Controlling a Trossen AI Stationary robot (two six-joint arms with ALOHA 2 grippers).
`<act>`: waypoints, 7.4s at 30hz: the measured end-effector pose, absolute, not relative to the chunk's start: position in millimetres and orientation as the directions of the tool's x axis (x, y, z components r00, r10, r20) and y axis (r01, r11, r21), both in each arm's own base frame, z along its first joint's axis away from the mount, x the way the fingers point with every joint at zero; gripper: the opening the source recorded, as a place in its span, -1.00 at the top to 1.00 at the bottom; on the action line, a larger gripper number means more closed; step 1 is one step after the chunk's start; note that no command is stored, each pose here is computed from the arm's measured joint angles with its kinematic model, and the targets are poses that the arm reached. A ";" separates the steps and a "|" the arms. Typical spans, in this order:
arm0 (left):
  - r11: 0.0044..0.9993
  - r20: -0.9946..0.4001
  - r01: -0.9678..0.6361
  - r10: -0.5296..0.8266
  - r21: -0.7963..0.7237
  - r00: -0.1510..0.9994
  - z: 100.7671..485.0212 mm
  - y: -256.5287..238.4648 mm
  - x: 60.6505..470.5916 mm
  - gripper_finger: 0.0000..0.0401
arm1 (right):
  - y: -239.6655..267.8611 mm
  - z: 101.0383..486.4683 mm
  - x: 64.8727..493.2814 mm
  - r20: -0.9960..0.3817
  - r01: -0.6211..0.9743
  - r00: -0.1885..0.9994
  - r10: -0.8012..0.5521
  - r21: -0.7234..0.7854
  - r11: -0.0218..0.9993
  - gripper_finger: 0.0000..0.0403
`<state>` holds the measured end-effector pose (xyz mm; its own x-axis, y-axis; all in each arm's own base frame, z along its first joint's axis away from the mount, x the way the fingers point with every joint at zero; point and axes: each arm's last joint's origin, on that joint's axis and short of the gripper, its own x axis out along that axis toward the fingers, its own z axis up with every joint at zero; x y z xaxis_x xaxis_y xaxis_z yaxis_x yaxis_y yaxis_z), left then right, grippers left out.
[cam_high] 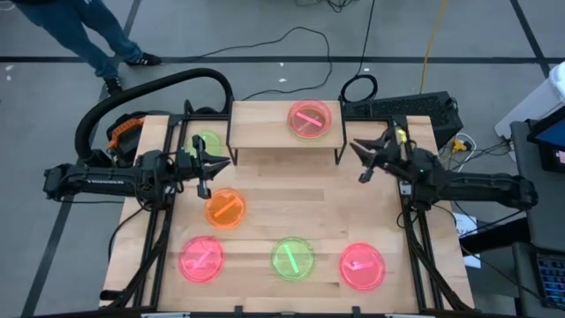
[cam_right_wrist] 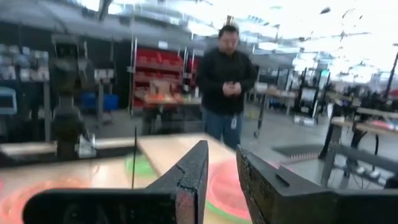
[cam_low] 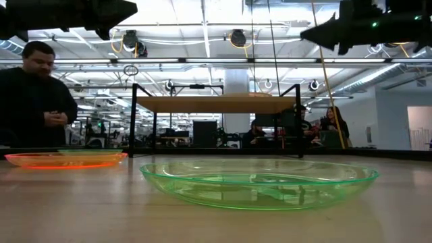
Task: Place and stack plates onto a shelf
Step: Stack the pink plate on top of the green plate on the shelf, then stack the orange plate on top of the pink plate on the shelf
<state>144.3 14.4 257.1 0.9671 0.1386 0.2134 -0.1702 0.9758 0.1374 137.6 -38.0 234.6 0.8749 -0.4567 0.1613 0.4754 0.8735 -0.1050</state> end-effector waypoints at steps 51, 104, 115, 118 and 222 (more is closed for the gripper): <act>0.971 0.190 -0.173 0.141 0.165 0.972 254.9 14.5 144.7 0.76 | -176.5 250.4 269.4 -0.644 0.516 0.600 -0.474 -0.142 0.845 0.65; 0.959 -0.141 -0.232 0.255 0.163 0.957 267.8 17.8 143.7 0.66 | -35.2 229.3 80.5 0.612 0.446 0.700 -0.366 0.025 0.895 0.65; 0.971 -0.419 -0.225 0.239 0.081 0.876 242.0 15.2 154.9 0.08 | -39.7 236.4 91.0 0.311 0.476 0.846 -0.433 -0.075 0.876 0.65; 0.975 -0.445 -0.206 0.223 0.087 0.867 237.5 11.7 160.5 -0.04 | -39.4 241.4 90.3 0.304 0.477 0.848 -0.434 -0.084 0.875 0.65; 0.673 -0.486 0.008 0.526 0.739 0.698 318.7 -25.9 375.8 0.99 | -43.7 161.9 101.0 -0.084 0.436 0.891 -0.447 -0.123 0.892 0.65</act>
<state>375.8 -25.9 318.7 0.6983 0.5257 -0.4858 0.0076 0.6732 0.7394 101.0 -43.7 161.9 0.8906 -0.4470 -0.0840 0.4359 0.8915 -0.1230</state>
